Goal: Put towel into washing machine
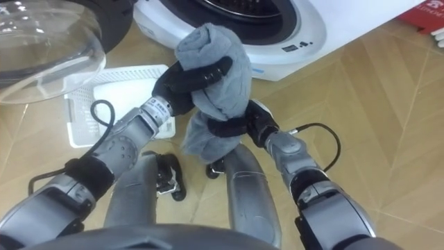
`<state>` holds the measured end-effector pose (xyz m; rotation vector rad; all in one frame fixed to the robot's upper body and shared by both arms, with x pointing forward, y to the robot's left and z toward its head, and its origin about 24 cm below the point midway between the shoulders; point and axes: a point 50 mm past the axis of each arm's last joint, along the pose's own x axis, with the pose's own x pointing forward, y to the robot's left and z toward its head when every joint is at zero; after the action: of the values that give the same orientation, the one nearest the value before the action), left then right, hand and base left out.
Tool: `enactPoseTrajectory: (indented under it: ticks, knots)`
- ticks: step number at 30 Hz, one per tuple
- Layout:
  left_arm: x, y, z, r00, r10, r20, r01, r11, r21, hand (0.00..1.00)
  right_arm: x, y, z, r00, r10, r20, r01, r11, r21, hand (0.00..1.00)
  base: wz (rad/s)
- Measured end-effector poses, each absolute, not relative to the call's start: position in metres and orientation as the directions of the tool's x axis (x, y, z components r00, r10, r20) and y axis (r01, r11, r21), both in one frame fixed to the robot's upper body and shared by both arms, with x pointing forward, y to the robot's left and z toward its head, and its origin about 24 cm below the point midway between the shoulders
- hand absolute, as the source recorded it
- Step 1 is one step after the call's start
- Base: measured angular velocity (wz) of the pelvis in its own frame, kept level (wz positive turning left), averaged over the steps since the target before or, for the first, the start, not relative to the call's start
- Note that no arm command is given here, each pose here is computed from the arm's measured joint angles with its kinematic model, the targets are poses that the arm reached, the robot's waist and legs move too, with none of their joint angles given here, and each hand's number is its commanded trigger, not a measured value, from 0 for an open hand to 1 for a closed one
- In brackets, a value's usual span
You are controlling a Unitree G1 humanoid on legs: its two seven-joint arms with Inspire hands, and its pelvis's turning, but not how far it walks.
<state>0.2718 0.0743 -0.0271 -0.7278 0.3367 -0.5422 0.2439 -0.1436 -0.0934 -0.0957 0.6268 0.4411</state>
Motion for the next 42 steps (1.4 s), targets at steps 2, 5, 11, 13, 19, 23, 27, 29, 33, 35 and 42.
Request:
enactPoseTrajectory:
  ticks: [2,5,11,13,19,23,27,29,33,35,42]
  knots:
    - [0.272,0.074,-0.027,0.813,-0.573,-0.102,0.342,0.613,-0.712,0.00,0.244,-0.144,-0.094,0.719,0.372,-0.587,-0.428,0.902,0.048,1.00,0.06]
    - [0.272,0.075,-0.027,0.819,-0.564,-0.101,0.328,0.606,-0.725,0.00,0.243,-0.145,-0.095,0.719,0.367,-0.591,-0.423,0.905,0.048,1.00,0.03]
    - [0.270,0.078,-0.031,0.828,-0.550,-0.110,0.282,0.578,-0.766,0.00,0.237,-0.153,-0.100,0.728,0.311,-0.611,-0.362,0.931,0.043,1.00,0.00]
    - [0.266,0.079,-0.034,0.831,-0.543,-0.121,0.262,0.573,-0.776,0.00,0.234,-0.157,-0.103,0.721,0.284,-0.632,-0.337,0.941,0.038,1.00,0.00]
    - [0.249,0.092,-0.051,0.827,-0.532,-0.182,0.229,0.614,-0.755,0.00,0.228,-0.166,-0.108,0.702,0.228,-0.675,-0.299,0.954,0.012,1.00,0.03]
    - [0.236,0.110,-0.066,0.806,-0.517,-0.289,0.248,0.738,-0.628,0.00,0.226,-0.172,-0.109,0.700,0.202,-0.685,-0.286,0.958,-0.009,1.00,0.09]
    - [0.218,0.125,-0.086,0.769,-0.460,-0.443,0.240,0.851,-0.467,0.00,0.227,-0.180,-0.108,0.699,0.181,-0.692,-0.265,0.964,-0.015,1.00,0.09]
    - [0.209,0.131,-0.096,0.747,-0.414,-0.520,0.242,0.898,-0.367,0.00,0.227,-0.189,-0.109,0.690,0.152,-0.708,-0.229,0.973,-0.015,1.00,0.11]
    - [0.197,0.142,-0.106,0.734,-0.341,-0.588,0.220,0.937,-0.270,0.00,0.227,-0.201,-0.108,0.681,0.115,-0.724,-0.171,0.985,-0.005,1.00,0.25]
    - [0.197,0.144,-0.106,0.738,-0.322,-0.593,0.214,0.945,-0.247,0.00,0.226,-0.208,-0.109,0.674,0.098,-0.732,-0.138,0.990,0.006,1.00,0.29]
    - [0.196,0.145,-0.108,0.732,-0.298,-0.612,0.245,0.954,-0.172,0.00,0.230,-0.226,-0.104,0.652,0.082,-0.754,-0.052,0.997,0.063,1.00,0.18]
